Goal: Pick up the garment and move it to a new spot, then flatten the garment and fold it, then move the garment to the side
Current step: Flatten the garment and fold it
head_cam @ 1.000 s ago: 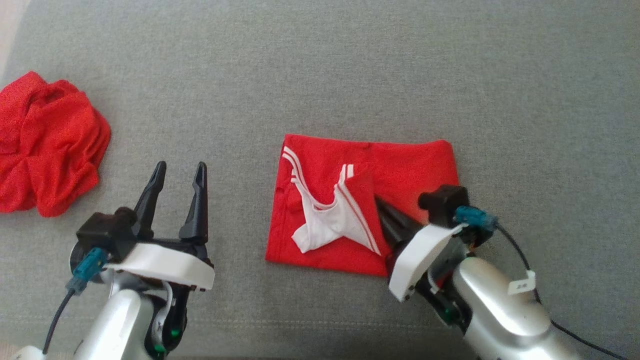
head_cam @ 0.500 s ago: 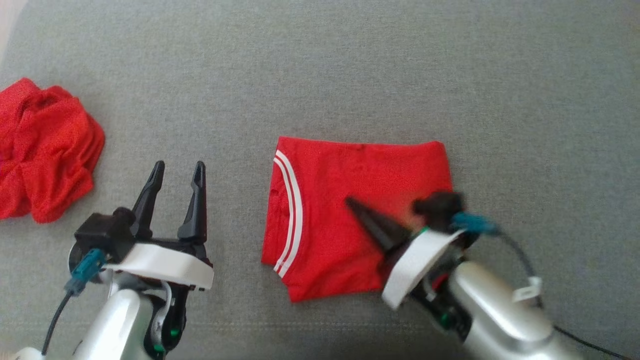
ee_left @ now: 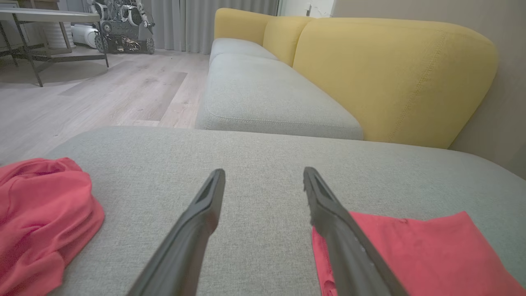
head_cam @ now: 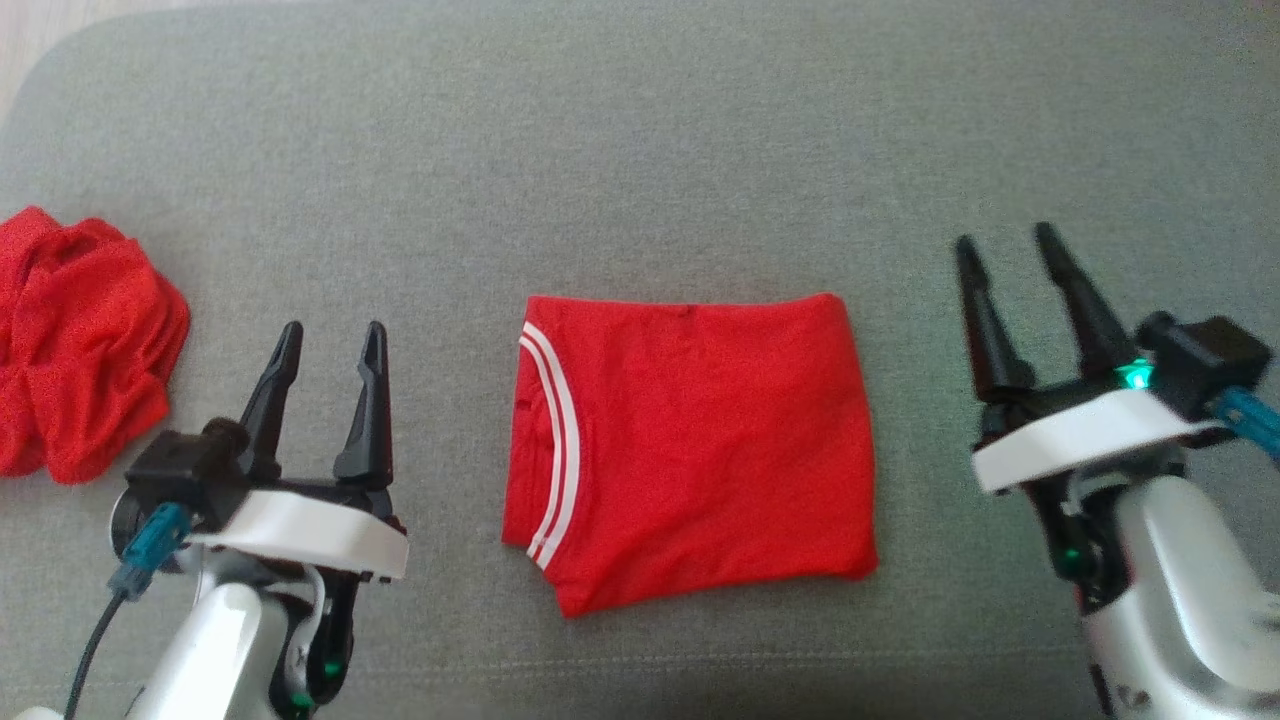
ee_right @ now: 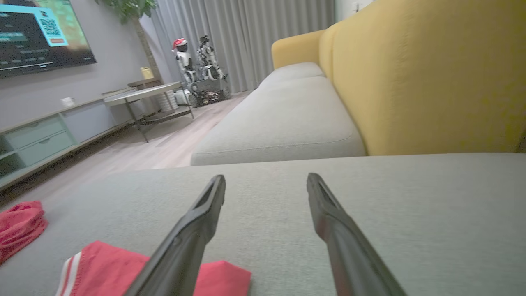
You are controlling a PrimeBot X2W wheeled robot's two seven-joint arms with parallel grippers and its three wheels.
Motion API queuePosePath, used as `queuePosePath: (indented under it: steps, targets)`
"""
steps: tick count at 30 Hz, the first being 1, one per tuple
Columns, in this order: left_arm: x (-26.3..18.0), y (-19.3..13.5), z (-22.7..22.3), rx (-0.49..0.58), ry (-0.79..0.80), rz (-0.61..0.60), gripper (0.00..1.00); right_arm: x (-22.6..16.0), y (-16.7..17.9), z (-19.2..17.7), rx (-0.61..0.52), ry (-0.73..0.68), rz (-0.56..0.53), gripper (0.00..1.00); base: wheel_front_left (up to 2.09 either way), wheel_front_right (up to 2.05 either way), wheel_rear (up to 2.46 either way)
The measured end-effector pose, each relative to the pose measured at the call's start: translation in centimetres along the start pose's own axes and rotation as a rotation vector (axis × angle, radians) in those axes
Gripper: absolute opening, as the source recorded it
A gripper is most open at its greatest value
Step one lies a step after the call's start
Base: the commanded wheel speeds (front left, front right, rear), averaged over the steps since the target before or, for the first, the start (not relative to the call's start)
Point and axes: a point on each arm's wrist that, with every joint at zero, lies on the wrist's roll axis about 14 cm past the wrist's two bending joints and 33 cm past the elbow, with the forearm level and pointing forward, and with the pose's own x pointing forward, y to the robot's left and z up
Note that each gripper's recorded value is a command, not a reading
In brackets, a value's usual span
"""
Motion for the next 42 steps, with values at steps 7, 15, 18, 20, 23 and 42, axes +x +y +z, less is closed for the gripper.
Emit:
queuePosePath:
  steps: [7, 15, 18, 20, 23, 42]
  targets:
    - [-1.0, -0.3, 0.9, 0.009, -0.021, -0.006, 1.00, -2.7, -2.5, 2.1, -0.063, -0.019, -0.109, 1.00, 0.00, 0.00, 0.00]
    - [-3.0, -0.3, 1.0, 0.017, -0.010, -0.003, 1.00, -5.8, -2.2, 2.0, -0.081, 0.020, -0.141, 1.00, 0.00, 0.00, 0.00]
    - [-3.8, -0.4, 1.1, 0.019, -0.007, -0.002, 1.00, -6.6, -2.1, 2.5, -0.085, 0.011, -0.145, 1.00, 0.00, 0.00, 0.00]
    - [-4.3, -0.4, 1.1, 0.023, -0.008, -0.003, 1.00, -7.1, -2.0, 2.6, -0.084, 0.012, -0.147, 1.00, 0.00, 0.00, 0.00]
    - [-4.9, -0.4, 1.2, 0.026, -0.006, -0.004, 1.00, -7.8, -1.7, 2.6, -0.081, 0.014, -0.148, 1.00, 0.00, 0.00, 0.00]
    - [-6.6, 0.3, 1.9, 0.082, -0.016, 0.027, 1.00, -9.8, -1.1, 2.9, -0.078, 0.015, -0.152, 1.00, 0.00, 0.00, 0.00]
